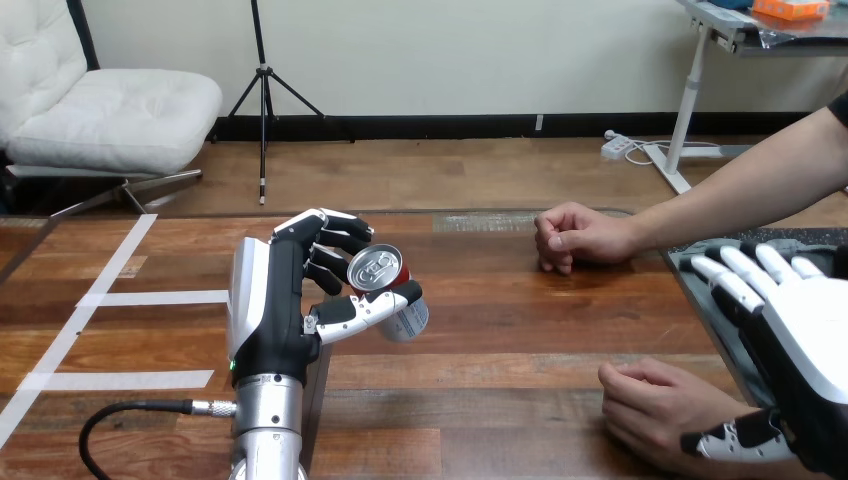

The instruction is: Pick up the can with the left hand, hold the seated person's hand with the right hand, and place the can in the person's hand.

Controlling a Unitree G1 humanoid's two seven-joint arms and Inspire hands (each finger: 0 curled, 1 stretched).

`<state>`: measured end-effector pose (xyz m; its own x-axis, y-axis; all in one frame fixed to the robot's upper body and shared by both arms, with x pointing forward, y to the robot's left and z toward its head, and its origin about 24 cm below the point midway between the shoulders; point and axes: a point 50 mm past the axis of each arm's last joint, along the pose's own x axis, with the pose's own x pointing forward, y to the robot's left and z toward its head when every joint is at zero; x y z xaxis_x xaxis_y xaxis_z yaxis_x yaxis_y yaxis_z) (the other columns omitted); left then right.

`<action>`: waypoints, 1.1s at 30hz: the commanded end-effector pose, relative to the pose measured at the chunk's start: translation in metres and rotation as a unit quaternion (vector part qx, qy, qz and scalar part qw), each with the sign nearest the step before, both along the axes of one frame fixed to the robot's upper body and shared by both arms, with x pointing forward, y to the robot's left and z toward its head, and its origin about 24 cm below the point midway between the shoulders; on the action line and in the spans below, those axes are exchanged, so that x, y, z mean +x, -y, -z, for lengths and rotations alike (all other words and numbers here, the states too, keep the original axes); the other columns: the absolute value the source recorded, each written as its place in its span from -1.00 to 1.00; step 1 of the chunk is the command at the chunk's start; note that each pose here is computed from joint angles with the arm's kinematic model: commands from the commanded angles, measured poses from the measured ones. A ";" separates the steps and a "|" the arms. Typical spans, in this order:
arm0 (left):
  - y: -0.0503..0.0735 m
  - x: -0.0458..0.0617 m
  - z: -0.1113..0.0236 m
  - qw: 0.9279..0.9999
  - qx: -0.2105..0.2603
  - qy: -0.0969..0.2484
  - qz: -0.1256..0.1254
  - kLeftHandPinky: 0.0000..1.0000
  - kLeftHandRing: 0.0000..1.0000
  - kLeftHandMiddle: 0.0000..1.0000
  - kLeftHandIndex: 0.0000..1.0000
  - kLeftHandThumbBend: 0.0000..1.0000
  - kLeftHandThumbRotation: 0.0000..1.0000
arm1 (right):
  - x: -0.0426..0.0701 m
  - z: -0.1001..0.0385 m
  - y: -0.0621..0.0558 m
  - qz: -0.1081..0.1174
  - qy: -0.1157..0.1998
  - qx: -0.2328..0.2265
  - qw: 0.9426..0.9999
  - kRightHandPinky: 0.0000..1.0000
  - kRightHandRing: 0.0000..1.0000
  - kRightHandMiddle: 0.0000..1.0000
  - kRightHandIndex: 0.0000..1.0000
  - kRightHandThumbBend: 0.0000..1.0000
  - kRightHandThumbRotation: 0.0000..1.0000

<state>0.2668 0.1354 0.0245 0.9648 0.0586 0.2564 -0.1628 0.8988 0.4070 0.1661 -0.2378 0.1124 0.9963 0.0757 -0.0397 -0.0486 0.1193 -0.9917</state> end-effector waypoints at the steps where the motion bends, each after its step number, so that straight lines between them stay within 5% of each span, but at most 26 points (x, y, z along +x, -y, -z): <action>1: 0.006 0.011 -0.030 0.998 -0.011 0.064 0.010 -0.31 -0.19 -0.05 0.03 0.39 -1.00 | 0.004 -0.017 0.001 -0.007 0.020 -0.023 0.999 1.00 0.94 0.88 0.79 0.96 -0.83; 33: 0.003 0.013 -0.031 0.998 -0.010 0.068 0.009 -0.31 -0.19 -0.05 0.02 0.41 -1.00 | 0.014 -0.001 0.010 0.023 -0.089 -0.019 0.996 0.73 0.80 0.79 0.68 0.87 -0.89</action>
